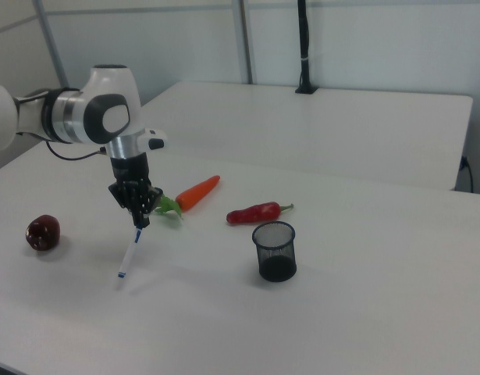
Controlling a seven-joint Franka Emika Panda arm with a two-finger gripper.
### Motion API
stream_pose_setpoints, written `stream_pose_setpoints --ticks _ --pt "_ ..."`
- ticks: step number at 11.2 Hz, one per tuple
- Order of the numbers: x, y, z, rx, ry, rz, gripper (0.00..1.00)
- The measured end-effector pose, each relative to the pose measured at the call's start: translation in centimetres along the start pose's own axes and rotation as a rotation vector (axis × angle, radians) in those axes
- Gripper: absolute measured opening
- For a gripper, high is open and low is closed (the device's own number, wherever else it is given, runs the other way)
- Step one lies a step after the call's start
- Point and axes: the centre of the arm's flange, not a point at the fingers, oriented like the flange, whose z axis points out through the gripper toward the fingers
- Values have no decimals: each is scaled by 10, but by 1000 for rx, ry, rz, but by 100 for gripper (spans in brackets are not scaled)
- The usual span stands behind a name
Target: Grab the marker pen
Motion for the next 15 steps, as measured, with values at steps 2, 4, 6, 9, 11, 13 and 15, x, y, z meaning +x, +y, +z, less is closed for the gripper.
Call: stream_pose_setpoints --ticks 2,4,6,9,11,13,15 --pt "13 0 25 -2 15 1 19" --pt "20 2 38 -3 23 6 25" --pt "22 6 34 -3 32 12 33" --pt "25 9 12 0 72 16 75" --pt "17 11 -18 -7 97 14 100" --pt "-3 19 -62 -24 108 16 100" --pt "-30 41 -108 -49 117 39 100"
